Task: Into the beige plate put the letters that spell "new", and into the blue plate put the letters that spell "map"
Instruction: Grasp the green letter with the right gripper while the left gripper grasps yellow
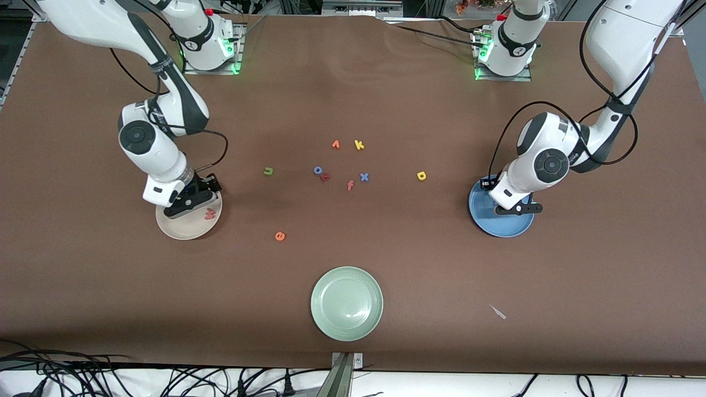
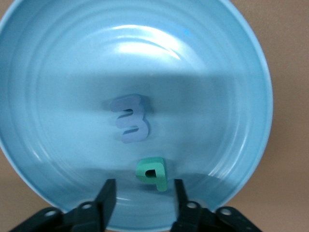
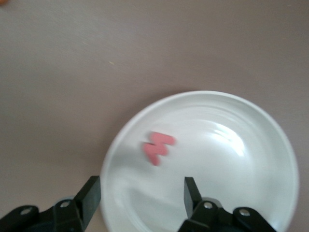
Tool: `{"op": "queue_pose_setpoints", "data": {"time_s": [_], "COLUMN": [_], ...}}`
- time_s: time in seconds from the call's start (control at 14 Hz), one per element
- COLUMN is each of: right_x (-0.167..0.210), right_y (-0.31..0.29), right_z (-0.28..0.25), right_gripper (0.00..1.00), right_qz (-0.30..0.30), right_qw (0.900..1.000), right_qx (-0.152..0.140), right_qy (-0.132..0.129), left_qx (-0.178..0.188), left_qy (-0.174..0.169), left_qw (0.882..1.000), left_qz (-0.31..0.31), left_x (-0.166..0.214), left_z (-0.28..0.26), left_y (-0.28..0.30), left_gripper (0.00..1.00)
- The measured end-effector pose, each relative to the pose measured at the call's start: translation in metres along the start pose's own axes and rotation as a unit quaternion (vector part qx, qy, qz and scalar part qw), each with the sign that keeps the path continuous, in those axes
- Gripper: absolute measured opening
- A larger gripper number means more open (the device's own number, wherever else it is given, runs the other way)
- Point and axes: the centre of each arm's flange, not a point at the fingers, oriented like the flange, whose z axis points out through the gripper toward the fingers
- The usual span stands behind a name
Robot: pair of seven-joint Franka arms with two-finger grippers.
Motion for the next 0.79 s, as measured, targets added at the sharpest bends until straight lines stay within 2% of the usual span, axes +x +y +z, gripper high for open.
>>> {"op": "queue_pose_setpoints", "data": {"time_s": [0.21, 0.29, 0.5, 0.79], "right_x": [0.01, 0.013, 0.014, 0.0], "right_y": [-0.058, -0.078, -0.125, -0.159], "right_z": [-0.011, -0.016, -0.026, -0.024], "right_gripper": [0.79, 0.79, 0.79, 0.79], "right_qz": [0.045, 0.059, 0.104, 0.163], "right_qw": [0.999, 0.998, 0.994, 0.986], "right_qx": [0.015, 0.02, 0.029, 0.029], "right_qy": [-0.009, -0.008, -0.01, -0.016], "left_qx": [0.011, 0.018, 0.018, -0.027], "left_qy": [0.005, 0.006, 0.008, -0.008], "left_qw": [1.0, 1.0, 1.0, 0.998], "left_qz": [0.013, 0.02, 0.005, -0.054], "left_x": [-0.002, -0.005, -0.024, -0.046], "left_z": [-0.03, -0.046, -0.084, -0.087], "left_y": [0.016, 0.027, 0.075, 0.126], "left_gripper": [0.93, 1.0, 1.0, 1.0]}}
